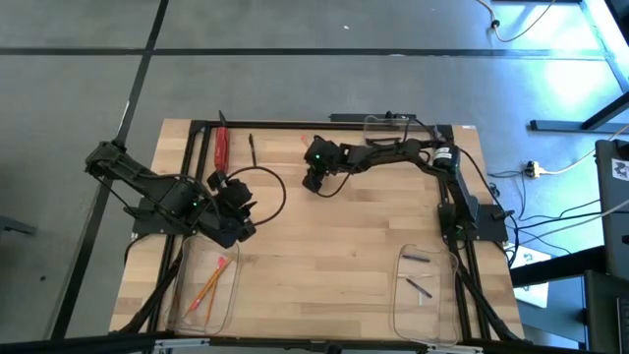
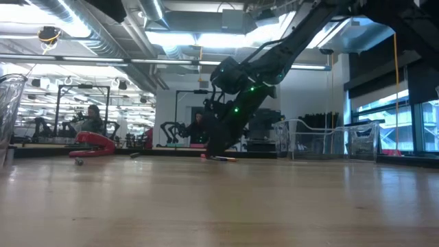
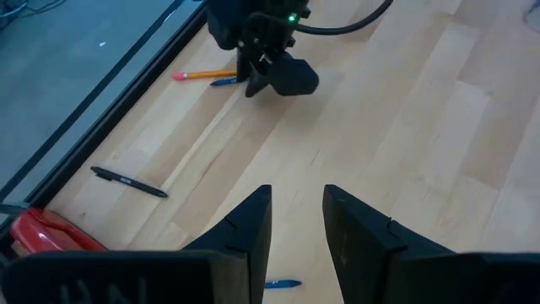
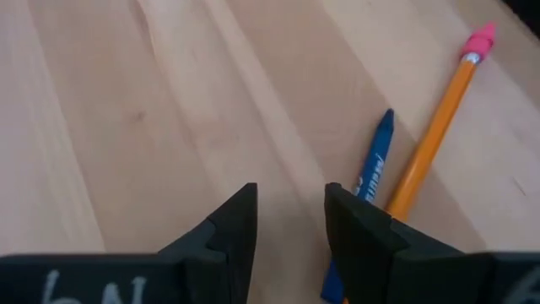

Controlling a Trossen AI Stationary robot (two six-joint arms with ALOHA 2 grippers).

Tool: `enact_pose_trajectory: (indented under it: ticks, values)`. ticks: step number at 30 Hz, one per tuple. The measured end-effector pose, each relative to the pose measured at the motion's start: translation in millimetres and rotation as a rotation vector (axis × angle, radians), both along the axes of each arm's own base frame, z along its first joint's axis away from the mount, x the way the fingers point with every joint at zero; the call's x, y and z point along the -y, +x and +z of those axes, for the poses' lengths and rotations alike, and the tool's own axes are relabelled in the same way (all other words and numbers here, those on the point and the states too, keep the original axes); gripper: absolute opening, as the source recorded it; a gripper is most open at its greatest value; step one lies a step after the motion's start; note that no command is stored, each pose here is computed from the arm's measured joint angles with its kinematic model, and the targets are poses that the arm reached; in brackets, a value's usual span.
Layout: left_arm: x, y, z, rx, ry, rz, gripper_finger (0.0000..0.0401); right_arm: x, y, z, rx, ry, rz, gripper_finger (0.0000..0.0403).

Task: Sort crayons/erasers/pens/pencils in bins
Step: Put the blue crayon into the bottom right transparent bin

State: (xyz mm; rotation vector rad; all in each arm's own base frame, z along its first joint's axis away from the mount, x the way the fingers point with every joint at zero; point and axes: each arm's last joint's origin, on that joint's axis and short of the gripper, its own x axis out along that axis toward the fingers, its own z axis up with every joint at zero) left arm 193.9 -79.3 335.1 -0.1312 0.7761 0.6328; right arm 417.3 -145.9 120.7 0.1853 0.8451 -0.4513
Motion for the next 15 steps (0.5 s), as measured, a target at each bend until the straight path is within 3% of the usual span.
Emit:
enact_pose_trajectory:
  ticks: [15]
  values:
    - [-0.1, -0.1, 0.0, -0.001, 0.0, 0.0, 0.0102, 1.4, 0.2, -1.4, -0.007, -0.033, -0.024, 0.0138]
